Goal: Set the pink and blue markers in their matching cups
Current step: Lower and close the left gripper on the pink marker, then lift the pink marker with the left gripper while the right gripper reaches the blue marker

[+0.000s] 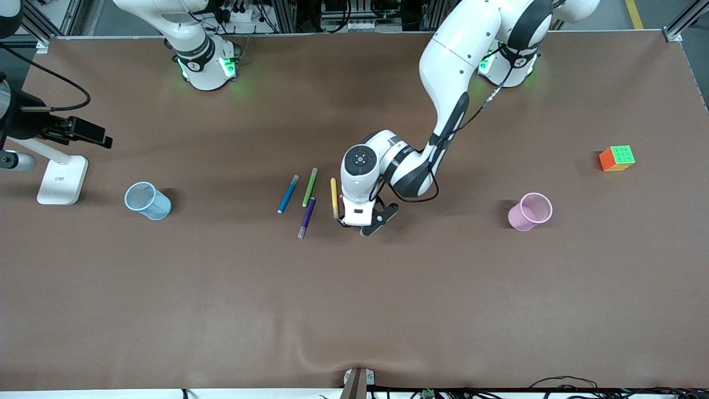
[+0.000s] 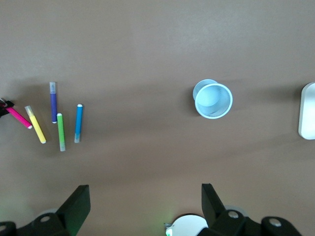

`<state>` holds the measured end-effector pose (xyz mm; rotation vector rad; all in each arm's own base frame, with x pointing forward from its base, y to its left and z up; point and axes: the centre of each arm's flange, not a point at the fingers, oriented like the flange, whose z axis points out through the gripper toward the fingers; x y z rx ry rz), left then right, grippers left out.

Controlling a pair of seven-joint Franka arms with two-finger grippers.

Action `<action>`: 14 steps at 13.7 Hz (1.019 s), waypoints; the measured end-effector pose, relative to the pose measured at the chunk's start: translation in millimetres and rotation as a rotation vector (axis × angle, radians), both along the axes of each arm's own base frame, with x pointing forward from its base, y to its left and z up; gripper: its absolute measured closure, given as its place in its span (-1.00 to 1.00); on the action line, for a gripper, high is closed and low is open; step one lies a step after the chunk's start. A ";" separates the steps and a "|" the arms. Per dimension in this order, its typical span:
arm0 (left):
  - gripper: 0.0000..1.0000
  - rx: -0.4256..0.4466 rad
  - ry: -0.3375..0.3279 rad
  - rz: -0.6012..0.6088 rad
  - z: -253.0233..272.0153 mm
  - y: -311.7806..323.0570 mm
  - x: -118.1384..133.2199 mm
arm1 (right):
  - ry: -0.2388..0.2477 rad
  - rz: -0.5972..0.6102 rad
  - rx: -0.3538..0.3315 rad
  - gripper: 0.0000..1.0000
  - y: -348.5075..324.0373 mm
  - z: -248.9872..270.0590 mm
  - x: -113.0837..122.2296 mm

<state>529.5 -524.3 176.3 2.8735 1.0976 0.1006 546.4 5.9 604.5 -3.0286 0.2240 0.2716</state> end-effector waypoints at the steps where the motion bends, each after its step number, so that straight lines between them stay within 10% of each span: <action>1: 0.51 0.001 -0.001 -0.003 0.1 0.4 0.5 | 0.003 -0.014 0.004 -1.00 6.9 0.2 -0.1; 14: 0.65 0.063 -0.017 0.001 75.4 52.4 51.6 | 0.049 -0.037 -0.010 -1.00 110.1 -33.7 10.1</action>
